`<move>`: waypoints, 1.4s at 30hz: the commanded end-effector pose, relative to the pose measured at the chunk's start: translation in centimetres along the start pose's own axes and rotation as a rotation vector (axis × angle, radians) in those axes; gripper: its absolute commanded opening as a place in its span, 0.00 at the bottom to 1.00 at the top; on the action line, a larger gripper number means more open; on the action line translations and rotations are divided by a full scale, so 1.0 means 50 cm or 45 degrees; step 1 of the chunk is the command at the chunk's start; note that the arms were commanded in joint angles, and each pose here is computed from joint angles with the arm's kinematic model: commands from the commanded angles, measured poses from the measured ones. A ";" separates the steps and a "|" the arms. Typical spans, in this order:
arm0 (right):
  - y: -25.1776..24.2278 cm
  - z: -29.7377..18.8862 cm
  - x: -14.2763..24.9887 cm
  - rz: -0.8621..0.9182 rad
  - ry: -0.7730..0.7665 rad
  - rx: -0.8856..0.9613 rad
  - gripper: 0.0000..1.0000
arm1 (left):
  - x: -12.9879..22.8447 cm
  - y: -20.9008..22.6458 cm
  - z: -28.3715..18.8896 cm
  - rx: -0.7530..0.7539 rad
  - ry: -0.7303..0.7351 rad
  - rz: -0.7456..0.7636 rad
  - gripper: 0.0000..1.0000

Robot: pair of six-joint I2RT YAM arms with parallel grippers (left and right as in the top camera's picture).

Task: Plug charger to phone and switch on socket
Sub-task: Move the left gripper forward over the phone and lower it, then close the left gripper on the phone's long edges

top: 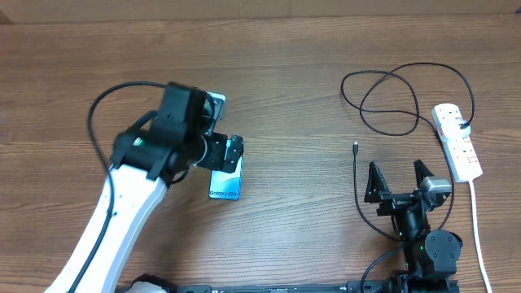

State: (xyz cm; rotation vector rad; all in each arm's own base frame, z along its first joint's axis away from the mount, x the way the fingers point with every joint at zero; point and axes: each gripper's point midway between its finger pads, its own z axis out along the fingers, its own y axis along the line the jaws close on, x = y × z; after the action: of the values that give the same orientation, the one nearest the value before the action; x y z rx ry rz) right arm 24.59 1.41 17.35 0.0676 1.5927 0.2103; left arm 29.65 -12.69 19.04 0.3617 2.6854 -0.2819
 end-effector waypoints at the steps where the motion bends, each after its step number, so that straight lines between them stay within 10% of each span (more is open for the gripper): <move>1: -0.002 0.000 0.003 0.007 -0.008 0.006 1.00 | 0.007 -0.013 0.042 0.045 0.101 -0.029 1.00; 19: -0.002 0.000 0.003 0.007 -0.008 0.006 1.00 | 0.125 0.061 0.276 -0.183 0.616 -0.184 1.00; 42: -0.002 0.000 0.003 0.007 -0.008 0.006 1.00 | 0.157 0.073 0.355 -0.259 0.679 -0.420 1.00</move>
State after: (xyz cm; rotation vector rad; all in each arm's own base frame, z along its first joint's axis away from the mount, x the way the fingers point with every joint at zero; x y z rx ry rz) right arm 24.59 1.42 17.33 0.0674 1.5935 0.2106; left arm 30.15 -11.83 -0.13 0.0278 3.2623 -0.0175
